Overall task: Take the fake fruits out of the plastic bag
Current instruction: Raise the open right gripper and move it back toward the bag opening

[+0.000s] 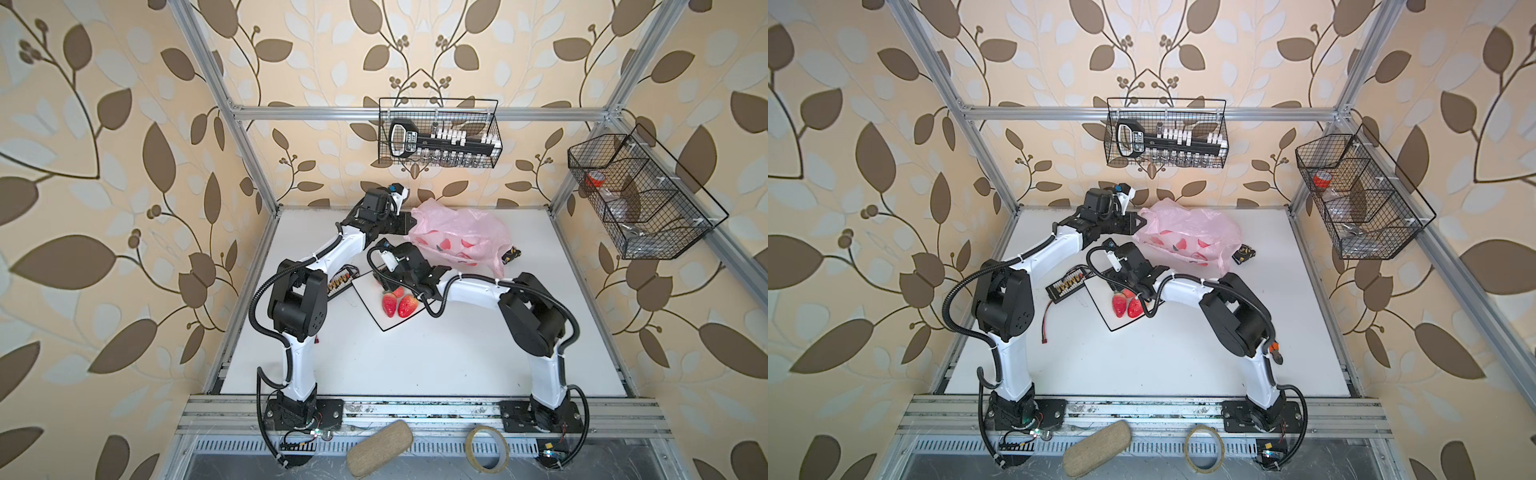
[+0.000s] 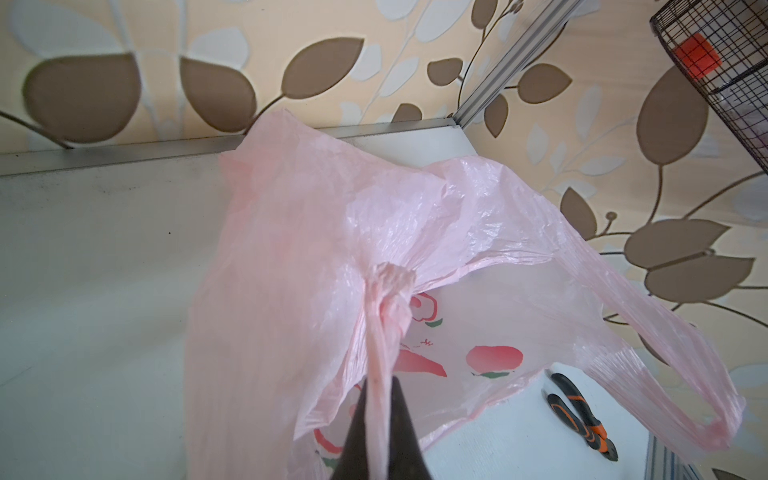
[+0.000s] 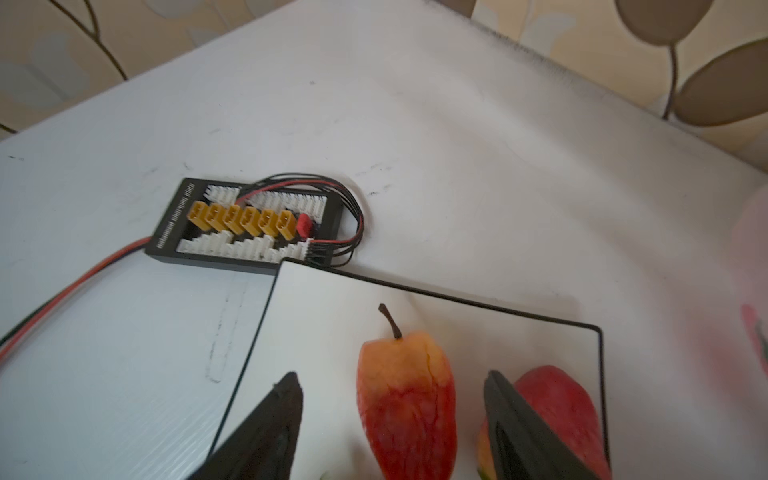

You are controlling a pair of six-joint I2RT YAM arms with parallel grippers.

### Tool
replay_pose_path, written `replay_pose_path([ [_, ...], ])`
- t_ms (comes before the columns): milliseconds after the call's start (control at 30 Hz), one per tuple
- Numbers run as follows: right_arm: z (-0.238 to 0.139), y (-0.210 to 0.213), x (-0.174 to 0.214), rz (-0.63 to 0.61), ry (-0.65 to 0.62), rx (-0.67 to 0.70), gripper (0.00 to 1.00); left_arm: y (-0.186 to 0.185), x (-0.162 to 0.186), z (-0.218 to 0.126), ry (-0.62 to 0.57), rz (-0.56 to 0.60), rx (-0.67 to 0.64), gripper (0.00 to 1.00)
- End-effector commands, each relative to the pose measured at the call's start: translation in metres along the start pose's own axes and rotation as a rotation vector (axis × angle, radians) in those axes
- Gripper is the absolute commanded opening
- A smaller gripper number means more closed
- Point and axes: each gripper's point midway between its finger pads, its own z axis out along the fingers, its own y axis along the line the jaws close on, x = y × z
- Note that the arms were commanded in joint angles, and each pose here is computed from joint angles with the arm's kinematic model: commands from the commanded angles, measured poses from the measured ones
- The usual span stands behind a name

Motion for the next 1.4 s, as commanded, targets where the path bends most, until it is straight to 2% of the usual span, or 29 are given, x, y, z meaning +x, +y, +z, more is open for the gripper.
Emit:
replay_pose_path([
  [0,-0.040,0.016,-0.020,0.002,-0.088,-0.045,0.69,-0.013,-0.027,-0.020,-0.059,0.031,0.014,0.00],
  [167,-0.093,0.044,-0.013,0.017,-0.113,-0.118,0.66,-0.015,-0.029,-0.021,-0.061,0.025,0.023,0.00],
  [300,-0.127,0.046,0.004,0.080,-0.103,-0.090,0.63,-0.018,-0.031,-0.023,-0.066,0.020,0.031,0.00],
  [567,-0.193,-0.012,0.007,0.256,-0.159,0.147,0.58,-0.023,-0.035,-0.028,-0.077,0.021,0.037,0.00],
  [667,-0.209,-0.053,0.010,0.377,-0.157,0.277,0.57,-0.025,-0.038,-0.030,-0.088,0.023,0.043,0.00],
  [833,-0.226,-0.105,0.001,0.585,-0.195,0.332,0.51,-0.031,-0.040,-0.031,-0.097,0.005,0.069,0.00],
  [1033,-0.214,-0.140,-0.011,0.737,-0.184,0.341,0.34,-0.040,-0.037,-0.033,-0.091,0.010,0.089,0.00],
  [1133,-0.196,-0.159,-0.015,0.780,-0.175,0.379,0.32,-0.047,-0.034,-0.033,-0.083,0.014,0.101,0.00],
  [1267,-0.163,-0.174,-0.021,0.685,-0.115,0.367,0.32,-0.056,-0.032,-0.035,-0.082,0.025,0.115,0.00],
  [1367,-0.140,-0.185,-0.018,0.497,-0.054,0.368,0.32,-0.061,-0.031,-0.036,-0.081,0.034,0.121,0.00],
])
